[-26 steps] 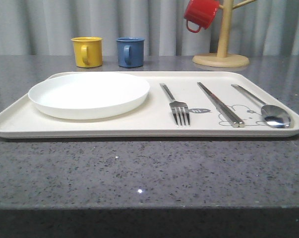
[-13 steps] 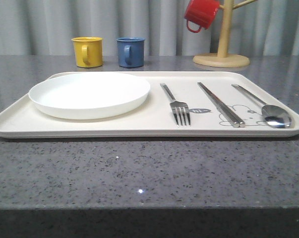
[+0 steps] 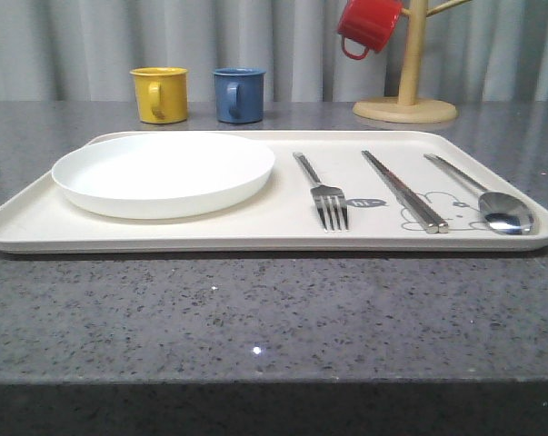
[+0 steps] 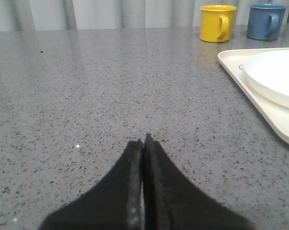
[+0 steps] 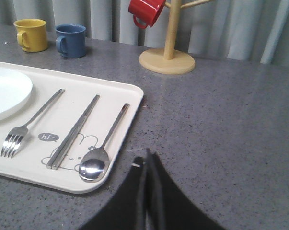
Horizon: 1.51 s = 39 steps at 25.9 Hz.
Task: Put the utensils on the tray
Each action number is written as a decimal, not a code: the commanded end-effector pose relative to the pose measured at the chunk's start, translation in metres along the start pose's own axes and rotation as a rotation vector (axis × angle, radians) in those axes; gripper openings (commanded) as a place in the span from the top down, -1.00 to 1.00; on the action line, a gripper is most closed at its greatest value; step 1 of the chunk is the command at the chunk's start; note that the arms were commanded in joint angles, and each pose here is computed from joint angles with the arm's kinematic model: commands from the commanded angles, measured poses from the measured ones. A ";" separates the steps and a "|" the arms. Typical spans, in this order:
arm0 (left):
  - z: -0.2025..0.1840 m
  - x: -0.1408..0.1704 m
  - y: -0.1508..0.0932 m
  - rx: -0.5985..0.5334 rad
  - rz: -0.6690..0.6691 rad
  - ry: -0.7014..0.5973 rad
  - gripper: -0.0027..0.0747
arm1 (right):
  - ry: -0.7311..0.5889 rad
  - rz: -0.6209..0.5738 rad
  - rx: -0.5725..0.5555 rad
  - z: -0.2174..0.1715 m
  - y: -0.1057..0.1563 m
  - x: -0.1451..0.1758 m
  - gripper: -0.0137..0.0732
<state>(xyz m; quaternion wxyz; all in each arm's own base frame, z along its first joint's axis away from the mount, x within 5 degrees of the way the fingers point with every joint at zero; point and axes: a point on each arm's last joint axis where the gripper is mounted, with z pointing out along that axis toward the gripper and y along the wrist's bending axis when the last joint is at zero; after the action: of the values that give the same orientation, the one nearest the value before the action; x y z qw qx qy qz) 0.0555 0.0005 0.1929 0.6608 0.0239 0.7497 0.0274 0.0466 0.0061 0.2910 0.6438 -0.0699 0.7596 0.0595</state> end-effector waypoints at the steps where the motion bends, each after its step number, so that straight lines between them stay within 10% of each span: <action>1: -0.002 -0.008 0.000 -0.004 -0.019 -0.096 0.98 | -0.100 -0.024 0.001 -0.002 0.000 -0.015 0.84; 16: -0.002 -0.008 0.000 -0.004 -0.019 -0.096 0.98 | -0.100 -0.023 -0.001 -0.001 0.000 -0.014 0.84; 29: -0.002 -0.008 0.000 -0.004 -0.019 -0.096 0.98 | -0.126 0.034 0.154 0.020 -0.005 0.085 0.84; 39: -0.002 -0.008 0.000 -0.004 -0.019 -0.096 0.98 | -0.077 0.038 0.172 0.023 -0.006 0.096 0.84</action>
<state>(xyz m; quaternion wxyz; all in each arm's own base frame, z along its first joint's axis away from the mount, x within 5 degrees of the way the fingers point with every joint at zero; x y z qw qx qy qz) 0.0555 0.0005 0.1929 0.6608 0.0239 0.7497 0.0274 0.0550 0.0020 0.1804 0.6331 0.0012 0.7739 0.0149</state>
